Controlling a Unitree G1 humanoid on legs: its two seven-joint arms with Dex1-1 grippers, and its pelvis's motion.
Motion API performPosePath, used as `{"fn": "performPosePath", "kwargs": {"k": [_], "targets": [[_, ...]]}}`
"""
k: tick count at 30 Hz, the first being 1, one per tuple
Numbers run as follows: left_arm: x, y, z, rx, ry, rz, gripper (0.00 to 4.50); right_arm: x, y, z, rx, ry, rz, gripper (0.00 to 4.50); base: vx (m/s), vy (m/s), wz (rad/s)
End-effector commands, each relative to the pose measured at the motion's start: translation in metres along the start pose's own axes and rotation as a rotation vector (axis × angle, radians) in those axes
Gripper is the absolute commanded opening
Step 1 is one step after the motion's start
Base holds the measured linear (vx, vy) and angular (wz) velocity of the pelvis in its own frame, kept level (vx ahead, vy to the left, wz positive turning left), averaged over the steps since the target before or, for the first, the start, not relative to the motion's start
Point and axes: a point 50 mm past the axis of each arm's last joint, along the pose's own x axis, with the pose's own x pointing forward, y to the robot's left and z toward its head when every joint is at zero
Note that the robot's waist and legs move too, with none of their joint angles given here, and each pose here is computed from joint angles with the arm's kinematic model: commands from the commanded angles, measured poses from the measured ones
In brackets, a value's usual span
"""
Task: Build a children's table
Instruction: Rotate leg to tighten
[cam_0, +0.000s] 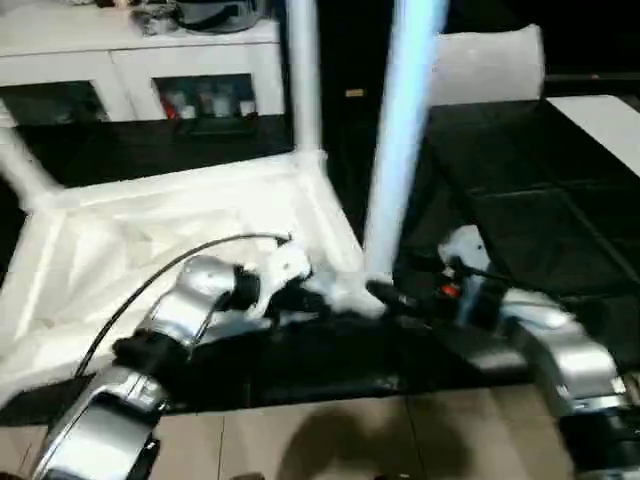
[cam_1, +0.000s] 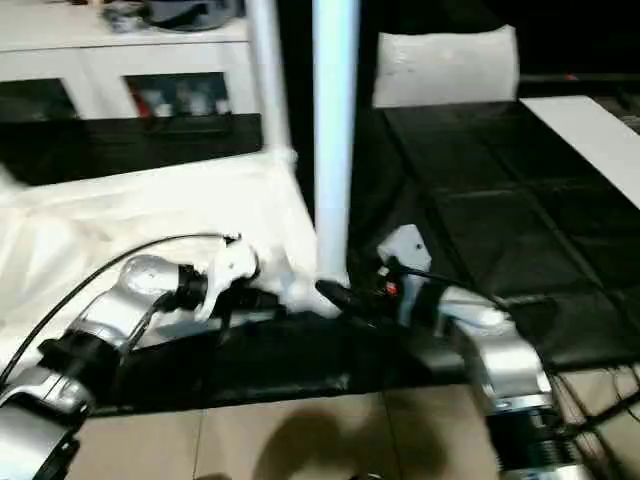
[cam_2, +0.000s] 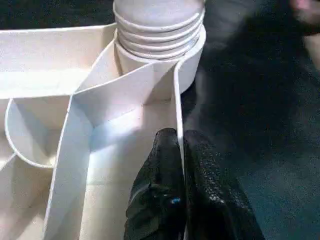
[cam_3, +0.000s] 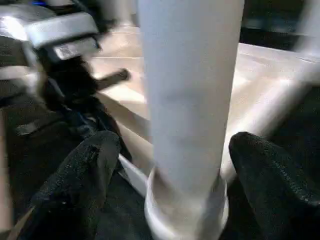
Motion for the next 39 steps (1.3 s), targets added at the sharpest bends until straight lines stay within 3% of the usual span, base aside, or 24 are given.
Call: {"fn": "performPosePath", "kwargs": {"k": [1,5,12,20,21,30,35,37,39], "targets": [[0.003,-0.008,0.005,0.053,-0.006,-0.115,0.00,0.000,0.006,0.005,-0.008,0.001,0.093,3.89,0.000,0.000,0.00],[-0.010,-0.015,-0.002,0.079,0.034,-0.221,0.00,-0.004,0.010,0.003,-0.028,0.079,0.256,3.89,0.000,0.000,0.00],[-0.021,-0.021,-0.004,0.119,0.092,-0.332,0.00,-0.005,0.016,0.004,0.005,0.131,0.432,3.17,0.000,0.000,0.00],[-0.023,-0.020,-0.004,0.136,0.110,-0.340,0.00,0.000,0.018,0.002,0.006,0.152,0.492,2.57,0.000,0.000,0.00],[-0.023,-0.020,-0.004,0.136,0.110,-0.340,0.00,0.000,0.018,0.002,0.006,0.152,0.492,2.32,0.000,0.000,0.00],[-0.022,-0.021,-0.007,0.101,0.100,-0.331,0.00,0.004,0.022,0.000,0.042,0.133,0.519,1.95,0.000,0.000,0.00],[-0.019,-0.018,-0.004,0.064,0.062,-0.290,0.00,0.002,0.023,-0.002,0.068,0.112,0.501,1.93,0.000,0.000,0.00],[-0.013,-0.011,0.001,0.034,0.031,-0.197,0.00,0.006,0.020,-0.004,0.076,0.071,0.382,1.93,0.000,0.000,0.00],[-0.005,0.002,0.009,-0.022,0.003,-0.050,0.00,0.018,0.014,-0.007,0.070,0.043,0.154,1.93,0.000,0.000,0.00]]}}
